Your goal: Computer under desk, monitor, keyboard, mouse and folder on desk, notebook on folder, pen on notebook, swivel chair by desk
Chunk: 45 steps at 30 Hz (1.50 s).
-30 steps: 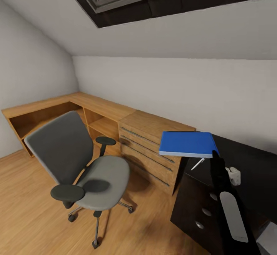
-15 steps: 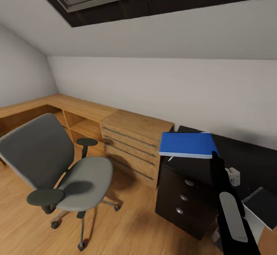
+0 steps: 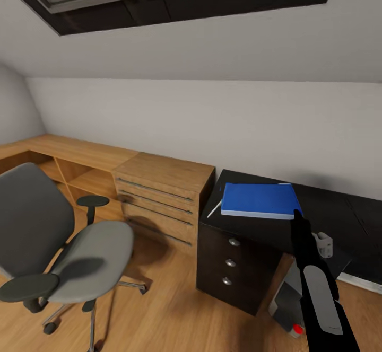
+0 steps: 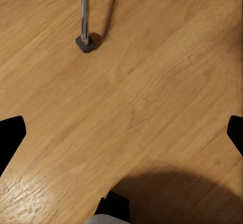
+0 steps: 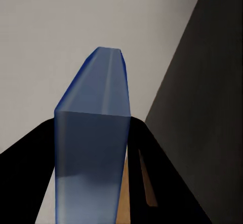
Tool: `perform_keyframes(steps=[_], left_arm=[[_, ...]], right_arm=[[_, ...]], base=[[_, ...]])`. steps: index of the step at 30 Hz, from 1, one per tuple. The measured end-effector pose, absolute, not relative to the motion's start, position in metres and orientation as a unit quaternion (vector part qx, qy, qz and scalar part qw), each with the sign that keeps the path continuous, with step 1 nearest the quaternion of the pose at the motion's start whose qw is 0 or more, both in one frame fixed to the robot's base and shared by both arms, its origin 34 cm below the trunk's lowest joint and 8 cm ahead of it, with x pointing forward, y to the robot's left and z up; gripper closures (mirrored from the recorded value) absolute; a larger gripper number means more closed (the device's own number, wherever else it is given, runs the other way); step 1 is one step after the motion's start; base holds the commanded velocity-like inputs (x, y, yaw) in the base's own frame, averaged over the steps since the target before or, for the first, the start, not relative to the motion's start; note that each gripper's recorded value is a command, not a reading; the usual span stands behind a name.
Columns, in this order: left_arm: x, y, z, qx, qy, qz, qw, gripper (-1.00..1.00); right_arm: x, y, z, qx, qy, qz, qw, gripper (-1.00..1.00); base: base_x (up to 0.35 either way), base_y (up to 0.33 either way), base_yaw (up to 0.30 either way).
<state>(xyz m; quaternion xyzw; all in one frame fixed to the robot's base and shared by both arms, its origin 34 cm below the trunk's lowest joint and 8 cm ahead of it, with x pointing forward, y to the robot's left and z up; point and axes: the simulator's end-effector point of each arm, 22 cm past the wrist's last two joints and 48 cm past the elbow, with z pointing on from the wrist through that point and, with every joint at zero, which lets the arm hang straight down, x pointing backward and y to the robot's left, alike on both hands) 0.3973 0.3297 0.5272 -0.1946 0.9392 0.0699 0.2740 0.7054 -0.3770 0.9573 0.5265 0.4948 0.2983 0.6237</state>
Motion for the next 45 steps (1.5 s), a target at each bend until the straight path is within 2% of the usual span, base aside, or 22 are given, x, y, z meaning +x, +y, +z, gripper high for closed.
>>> perform_keyframes(steps=[26,45], left_arm=[[0.398,0.329,0.527,-0.192,0.94,0.068,0.274,-1.0],[0.392,0.325,0.523,-0.19,0.942,0.066,0.267,-1.0]], right_arm=[[0.706,-0.375,0.942,0.532,0.504,0.294,0.613,1.0],[0.708,-0.37,0.946,0.528,0.502,0.302,0.614,1.0]], base=[[0.0,0.0,-0.27],[0.0,0.0,-0.019]])
